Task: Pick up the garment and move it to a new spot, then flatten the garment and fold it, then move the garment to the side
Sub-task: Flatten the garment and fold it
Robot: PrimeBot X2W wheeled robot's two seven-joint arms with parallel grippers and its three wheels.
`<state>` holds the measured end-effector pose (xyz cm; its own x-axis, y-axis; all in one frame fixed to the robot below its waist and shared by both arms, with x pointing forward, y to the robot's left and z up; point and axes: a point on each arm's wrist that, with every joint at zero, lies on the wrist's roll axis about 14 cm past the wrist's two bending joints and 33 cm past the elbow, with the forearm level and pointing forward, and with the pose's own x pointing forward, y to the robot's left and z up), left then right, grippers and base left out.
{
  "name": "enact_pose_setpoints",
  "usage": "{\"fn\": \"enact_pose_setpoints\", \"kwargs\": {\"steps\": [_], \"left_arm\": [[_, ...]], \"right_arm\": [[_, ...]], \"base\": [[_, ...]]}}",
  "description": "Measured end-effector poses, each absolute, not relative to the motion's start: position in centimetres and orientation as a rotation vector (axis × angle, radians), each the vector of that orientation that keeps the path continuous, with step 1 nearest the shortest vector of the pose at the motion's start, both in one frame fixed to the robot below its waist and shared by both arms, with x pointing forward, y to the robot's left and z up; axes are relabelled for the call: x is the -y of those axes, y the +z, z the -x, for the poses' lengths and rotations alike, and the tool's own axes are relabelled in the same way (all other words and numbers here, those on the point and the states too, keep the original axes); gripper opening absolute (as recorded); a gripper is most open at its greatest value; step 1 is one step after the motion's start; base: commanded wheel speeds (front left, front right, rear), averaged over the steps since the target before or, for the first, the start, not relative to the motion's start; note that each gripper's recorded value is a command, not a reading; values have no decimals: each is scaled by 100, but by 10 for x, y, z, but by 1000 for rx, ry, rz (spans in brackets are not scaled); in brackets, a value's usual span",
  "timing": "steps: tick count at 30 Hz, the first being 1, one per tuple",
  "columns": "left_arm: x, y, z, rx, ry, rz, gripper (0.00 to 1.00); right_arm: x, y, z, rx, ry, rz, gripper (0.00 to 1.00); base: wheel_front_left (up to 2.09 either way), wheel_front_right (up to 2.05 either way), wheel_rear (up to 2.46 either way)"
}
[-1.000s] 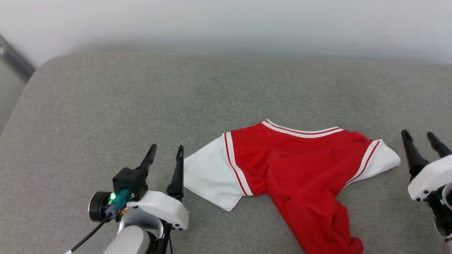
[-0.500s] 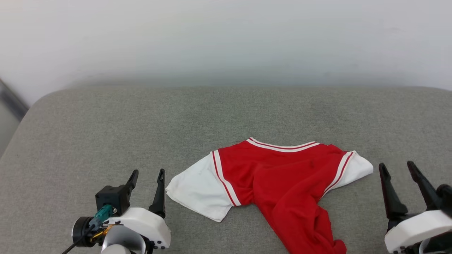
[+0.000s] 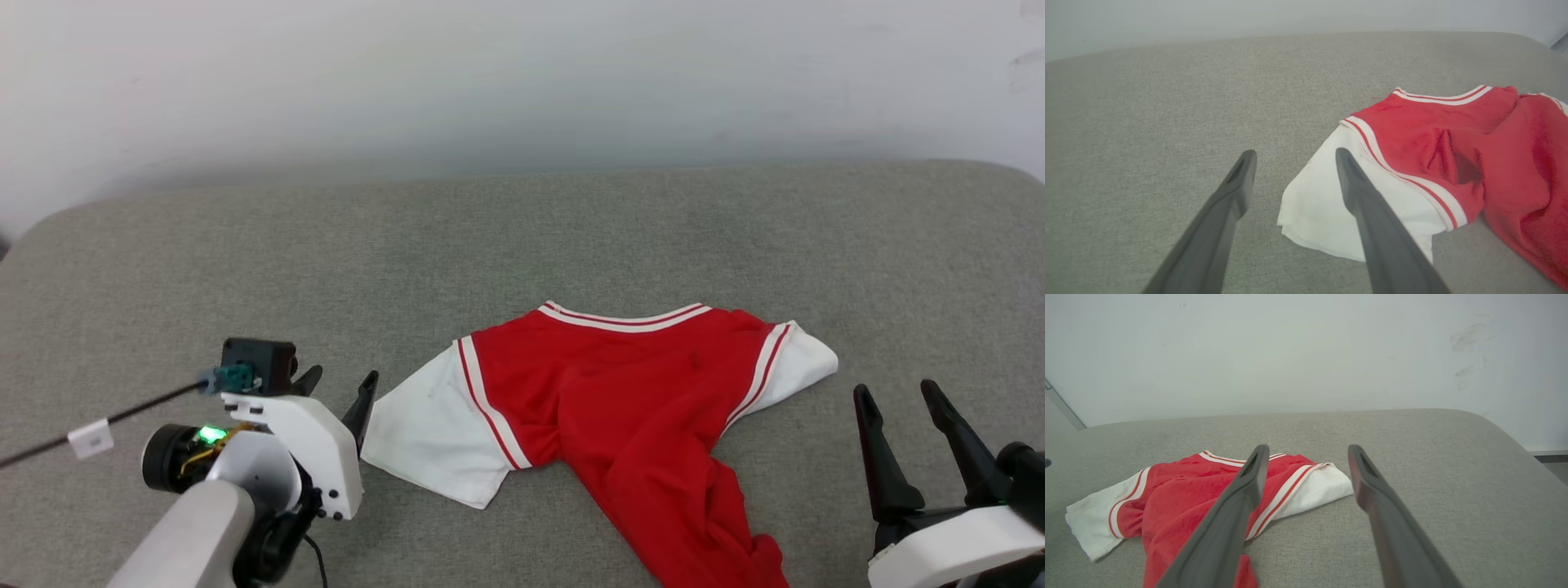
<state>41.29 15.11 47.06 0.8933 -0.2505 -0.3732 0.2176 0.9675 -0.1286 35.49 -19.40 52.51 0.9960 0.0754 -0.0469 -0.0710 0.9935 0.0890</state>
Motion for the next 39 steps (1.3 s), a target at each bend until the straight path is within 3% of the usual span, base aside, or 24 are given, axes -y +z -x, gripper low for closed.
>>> {"fn": "enact_pose_setpoints", "kwargs": {"steps": [10,17,18,19,20,29,39], "left_arm": [[-148,394,-402,-901,-373,-48,100],[-140,368,-395,-1066,-410,-51,97],[-138,366,-395,-1078,-414,-50,44],[-136,365,-394,-1083,-417,-36,10],[-135,365,-394,-1084,-417,-30,0],[-128,387,-405,-846,-335,27,0],[-145,455,-433,-488,-237,75,0]], "right_arm": [[202,507,-358,-96,36,-115,100],[210,493,-357,-127,2,-132,100],[212,491,-356,-132,-5,-137,100],[213,490,-355,-135,-11,-140,100],[214,489,-355,-138,-14,-140,100],[226,478,-358,-223,-22,-204,100],[249,452,-384,-481,4,-249,100]], "base": [[0,0,0],[0,0,0],[0,0,0],[0,0,0],[0,0,0],[0,0,0],[0,0,0]]}}
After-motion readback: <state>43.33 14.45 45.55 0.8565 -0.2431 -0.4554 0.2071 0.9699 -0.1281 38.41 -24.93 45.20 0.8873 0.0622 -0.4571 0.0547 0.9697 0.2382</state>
